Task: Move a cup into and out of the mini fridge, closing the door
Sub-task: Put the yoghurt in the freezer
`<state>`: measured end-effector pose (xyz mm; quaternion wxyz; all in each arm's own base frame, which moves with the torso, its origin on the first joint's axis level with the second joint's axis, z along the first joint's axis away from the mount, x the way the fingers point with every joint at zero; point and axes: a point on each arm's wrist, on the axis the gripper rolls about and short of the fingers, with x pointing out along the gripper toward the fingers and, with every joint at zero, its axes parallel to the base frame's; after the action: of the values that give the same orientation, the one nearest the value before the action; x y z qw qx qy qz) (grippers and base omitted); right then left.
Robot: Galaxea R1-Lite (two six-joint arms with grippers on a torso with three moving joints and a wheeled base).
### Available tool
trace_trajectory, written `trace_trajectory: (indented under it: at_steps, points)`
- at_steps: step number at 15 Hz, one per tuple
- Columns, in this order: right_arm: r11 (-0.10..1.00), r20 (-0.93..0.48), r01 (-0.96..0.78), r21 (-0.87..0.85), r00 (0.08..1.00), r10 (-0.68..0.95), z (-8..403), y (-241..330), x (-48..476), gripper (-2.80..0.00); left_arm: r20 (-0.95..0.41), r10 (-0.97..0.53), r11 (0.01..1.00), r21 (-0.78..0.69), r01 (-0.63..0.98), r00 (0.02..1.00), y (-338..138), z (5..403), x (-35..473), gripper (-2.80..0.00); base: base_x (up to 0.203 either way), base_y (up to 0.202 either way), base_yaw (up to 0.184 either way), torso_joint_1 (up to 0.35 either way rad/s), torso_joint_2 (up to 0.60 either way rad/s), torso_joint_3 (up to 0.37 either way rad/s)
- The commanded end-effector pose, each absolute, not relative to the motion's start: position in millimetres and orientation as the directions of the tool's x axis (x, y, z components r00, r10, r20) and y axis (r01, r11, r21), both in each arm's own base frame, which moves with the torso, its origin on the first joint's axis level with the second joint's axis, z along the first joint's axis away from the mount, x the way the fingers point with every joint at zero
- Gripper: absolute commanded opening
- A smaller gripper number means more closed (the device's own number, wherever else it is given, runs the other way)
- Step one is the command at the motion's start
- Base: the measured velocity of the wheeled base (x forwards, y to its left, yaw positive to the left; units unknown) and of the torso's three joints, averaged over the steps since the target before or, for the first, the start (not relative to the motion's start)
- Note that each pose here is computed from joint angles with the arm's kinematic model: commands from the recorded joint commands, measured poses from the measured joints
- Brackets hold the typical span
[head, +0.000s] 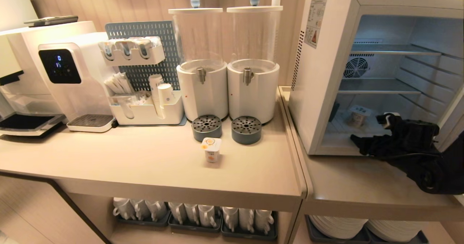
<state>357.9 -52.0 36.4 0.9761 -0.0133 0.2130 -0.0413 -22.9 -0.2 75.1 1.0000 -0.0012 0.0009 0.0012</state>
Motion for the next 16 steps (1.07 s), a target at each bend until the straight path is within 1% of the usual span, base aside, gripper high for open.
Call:
trace_trajectory:
  at_steps: [1,2,6,10,13,15,16]
  points:
    - [0.997,-0.348,0.072,-0.043,0.934,-0.082,58.7,-49.1,335.8,-2.5,-0.005,0.003,1.0,-0.003,-0.003,1.0,-0.2,74.7,-22.7,-2.8,0.0,0.0,0.0,0.0,0.0,0.0]
    - [0.997,-0.33,0.059,-0.039,0.941,-0.069,65.7,-47.4,323.9,-2.8,-0.005,0.003,1.0,-0.003,-0.003,1.0,-0.2,74.7,-22.7,-2.8,0.0,0.0,0.0,0.0,0.0,0.0]
    - [0.999,-0.249,0.027,-0.028,0.968,-0.033,99.2,-45.5,281.6,-2.8,-0.005,0.003,1.0,-0.003,-0.003,1.0,-0.2,74.7,-22.7,-2.8,0.0,0.0,0.0,0.0,0.0,0.0]
    - [0.999,-0.137,-0.017,-0.03,0.99,0.013,138.4,-36.9,220.6,-2.8,-0.005,0.003,1.0,-0.003,-0.003,1.0,-0.2,74.7,-22.7,-2.8,0.0,0.0,0.0,0.0,0.0,0.0]
    - [0.997,-0.02,-0.057,-0.05,0.998,0.056,172.6,-25.0,160.5,-2.8,-0.005,0.003,1.0,-0.003,-0.003,1.0,-0.2,74.7,-22.7,-2.8,0.0,0.0,0.0,0.0,0.0,0.0]
    - [0.993,0.06,-0.102,-0.055,0.993,0.106,192.2,-14.0,108.5,-2.8,-0.005,0.003,1.0,-0.002,-0.003,1.0,-0.2,74.7,-22.7,-2.8,0.0,0.0,0.0,0.0,0.0,0.0]
    - [0.99,0.074,-0.131,-0.051,0.988,0.135,197.0,-8.3,81.5,-2.8,-0.005,0.003,1.0,-0.002,-0.003,1.0,-0.2,74.7,-22.7,-2.8,0.0,0.0,0.0,0.0,0.0,0.0]
